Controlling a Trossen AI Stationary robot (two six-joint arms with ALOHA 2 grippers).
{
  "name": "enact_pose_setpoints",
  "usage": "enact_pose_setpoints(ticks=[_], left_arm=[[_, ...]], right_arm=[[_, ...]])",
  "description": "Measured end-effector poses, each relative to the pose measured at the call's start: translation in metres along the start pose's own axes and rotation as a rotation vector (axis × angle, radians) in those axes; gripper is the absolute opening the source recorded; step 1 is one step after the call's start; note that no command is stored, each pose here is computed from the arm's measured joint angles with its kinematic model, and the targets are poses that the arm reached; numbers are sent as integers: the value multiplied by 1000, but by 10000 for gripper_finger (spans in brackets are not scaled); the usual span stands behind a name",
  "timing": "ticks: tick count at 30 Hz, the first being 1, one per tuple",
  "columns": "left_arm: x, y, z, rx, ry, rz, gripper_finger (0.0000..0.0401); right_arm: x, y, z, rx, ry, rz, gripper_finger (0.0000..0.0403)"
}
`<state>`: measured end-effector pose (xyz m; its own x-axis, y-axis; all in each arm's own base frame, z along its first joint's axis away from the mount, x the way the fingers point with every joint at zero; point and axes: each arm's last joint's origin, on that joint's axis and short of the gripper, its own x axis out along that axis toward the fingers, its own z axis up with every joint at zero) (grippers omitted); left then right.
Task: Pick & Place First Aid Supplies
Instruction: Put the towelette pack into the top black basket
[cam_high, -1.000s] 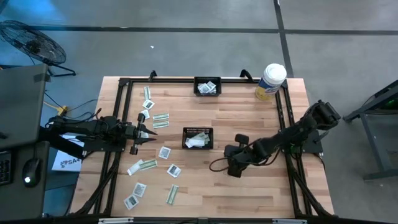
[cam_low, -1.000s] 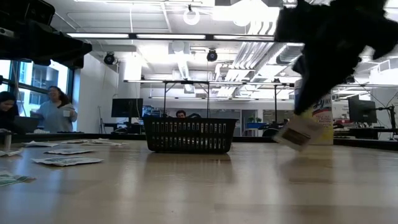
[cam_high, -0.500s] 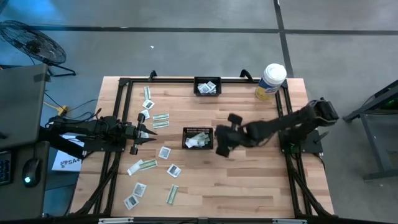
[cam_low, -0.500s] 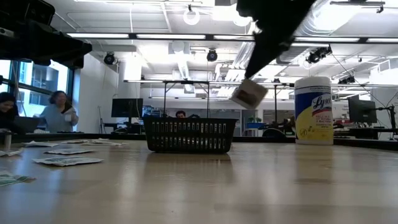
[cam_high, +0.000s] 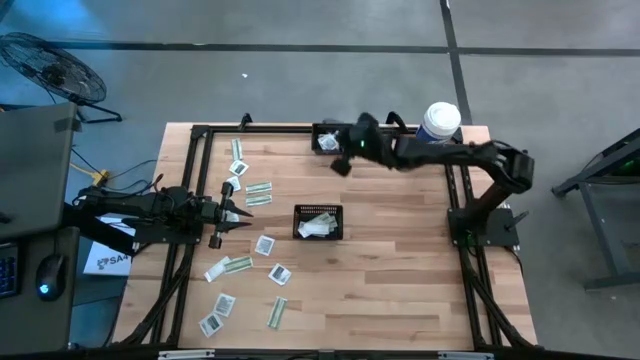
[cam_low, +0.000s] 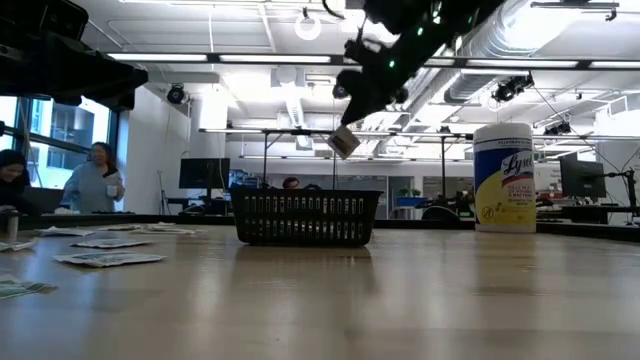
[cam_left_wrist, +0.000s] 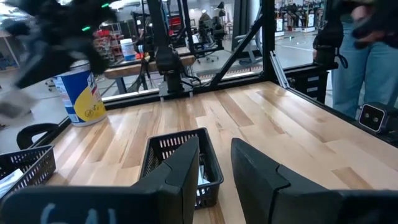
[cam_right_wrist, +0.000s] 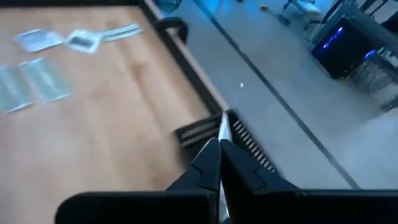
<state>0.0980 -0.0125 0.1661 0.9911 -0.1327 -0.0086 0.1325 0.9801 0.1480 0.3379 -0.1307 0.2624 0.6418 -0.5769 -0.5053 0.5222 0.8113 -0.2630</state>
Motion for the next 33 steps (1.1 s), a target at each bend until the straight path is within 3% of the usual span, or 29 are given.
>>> enact_pose_setpoints(ticks=[7,12,16,22,27,33], left_arm=[[0,0,0,0,0,0,92],[0,0,0,0,0,0,92],[0,0,0,0,0,0,92],[0,0,0,0,0,0,92],[0,0,0,0,0,0,92],[0,0,0,0,0,0,92]], right_arm=[[65,-50,-30,108,-2,47,0],[103,-48,-64,160,84,94,0],[116,-44,-76,157,102,101,0],[115,-42,-73,165,88,112,21],[91,-36,-49,201,23,181,58],[41,31,-14,9,-62,310,70]])
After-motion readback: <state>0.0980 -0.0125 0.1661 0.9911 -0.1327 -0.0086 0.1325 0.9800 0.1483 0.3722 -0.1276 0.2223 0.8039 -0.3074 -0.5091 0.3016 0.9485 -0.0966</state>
